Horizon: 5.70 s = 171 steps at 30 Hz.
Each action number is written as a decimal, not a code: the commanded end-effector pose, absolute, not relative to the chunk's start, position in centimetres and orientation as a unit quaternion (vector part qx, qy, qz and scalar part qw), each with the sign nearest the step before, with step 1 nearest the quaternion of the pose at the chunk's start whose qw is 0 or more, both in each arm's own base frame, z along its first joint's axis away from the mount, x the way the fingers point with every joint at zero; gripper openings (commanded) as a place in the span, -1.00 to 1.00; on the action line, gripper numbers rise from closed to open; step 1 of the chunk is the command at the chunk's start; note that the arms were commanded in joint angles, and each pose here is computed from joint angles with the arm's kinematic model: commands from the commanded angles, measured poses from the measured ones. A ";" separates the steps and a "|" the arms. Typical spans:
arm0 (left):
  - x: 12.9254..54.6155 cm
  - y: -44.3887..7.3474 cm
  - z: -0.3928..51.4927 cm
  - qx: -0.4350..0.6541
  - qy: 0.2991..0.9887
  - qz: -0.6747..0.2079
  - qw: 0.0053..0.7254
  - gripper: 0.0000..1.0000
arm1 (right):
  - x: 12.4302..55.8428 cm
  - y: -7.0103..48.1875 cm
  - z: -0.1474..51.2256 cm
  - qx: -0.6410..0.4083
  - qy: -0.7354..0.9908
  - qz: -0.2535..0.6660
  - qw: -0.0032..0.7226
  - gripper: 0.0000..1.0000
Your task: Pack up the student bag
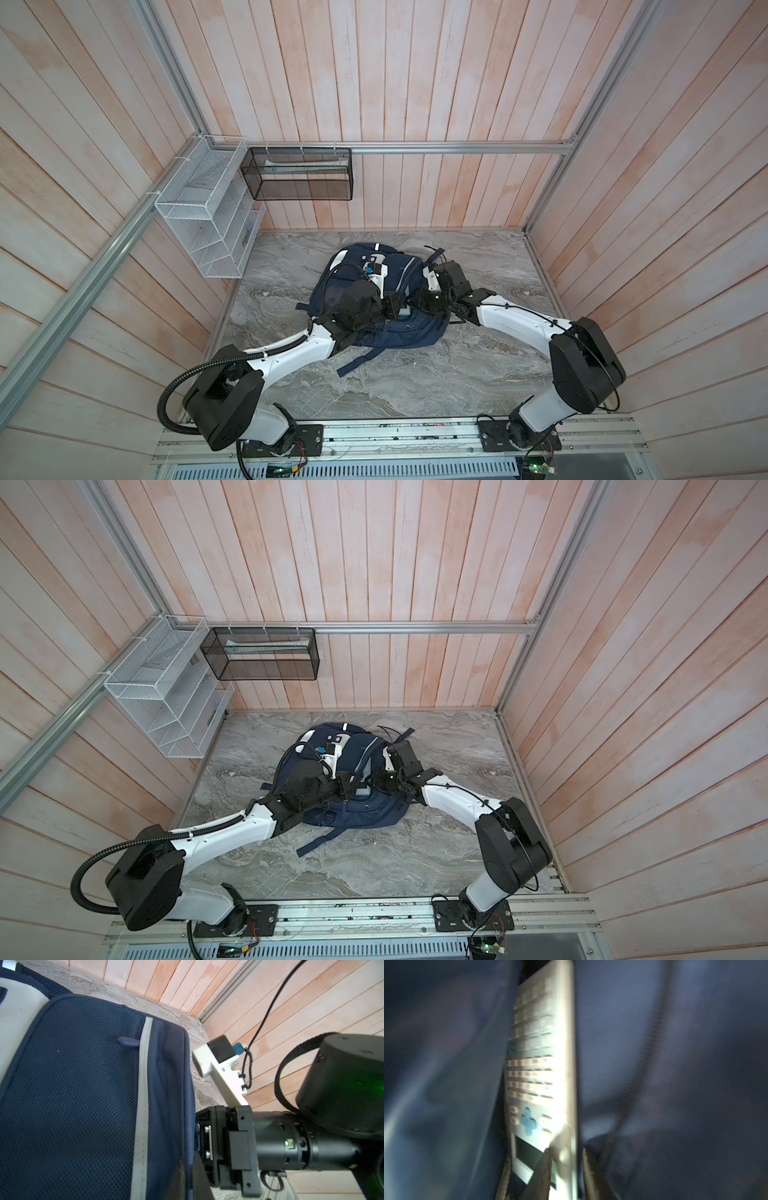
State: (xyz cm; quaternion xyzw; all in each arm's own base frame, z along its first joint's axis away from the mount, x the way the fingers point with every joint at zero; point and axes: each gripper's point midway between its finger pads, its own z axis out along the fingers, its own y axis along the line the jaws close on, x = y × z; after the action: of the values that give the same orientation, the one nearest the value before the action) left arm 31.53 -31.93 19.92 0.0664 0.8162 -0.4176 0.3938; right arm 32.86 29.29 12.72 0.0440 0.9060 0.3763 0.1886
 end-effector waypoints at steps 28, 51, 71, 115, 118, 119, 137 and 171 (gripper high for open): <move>28.0 -25.1 17.8 -0.034 0.811 -0.456 0.364 0.75 | 23.6 24.1 15.2 -0.044 0.895 0.153 0.417 0.54; 30.9 -24.9 14.7 -0.059 0.820 -0.444 0.357 -0.78 | 25.4 35.1 9.9 -0.052 0.905 0.105 0.408 -0.32; 31.6 -22.8 12.0 -0.079 0.837 -0.420 0.341 -1.00 | 23.5 25.1 8.9 -0.091 0.927 0.066 0.358 -1.00; 39.4 -15.1 16.6 -0.117 0.824 -0.366 0.417 0.09 | 26.5 33.3 15.2 -0.213 0.890 0.183 0.360 -1.00; 36.2 -14.4 15.7 -0.133 0.832 -0.368 0.393 0.13 | 26.7 35.3 16.3 -0.219 0.877 0.221 0.367 -1.00; 34.9 -14.6 15.3 -0.142 0.831 -0.384 0.378 0.13 | 26.6 36.0 16.6 -0.225 0.871 0.237 0.367 -1.00; 32.9 -23.7 14.4 -0.081 0.835 -0.452 0.304 -0.50 | 24.6 36.8 15.1 -0.250 0.868 0.253 0.347 -1.00; 30.9 -16.8 11.5 -0.104 0.866 -0.390 0.294 -1.00 | 36.6 16.2 14.4 -0.099 0.926 -0.045 0.361 -1.00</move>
State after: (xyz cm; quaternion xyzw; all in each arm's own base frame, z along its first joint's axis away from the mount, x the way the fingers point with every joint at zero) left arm 31.41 -19.38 14.11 -0.0840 0.8424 -0.4455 0.2914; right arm 32.49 23.08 13.57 -0.1602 0.9275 0.0844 0.3271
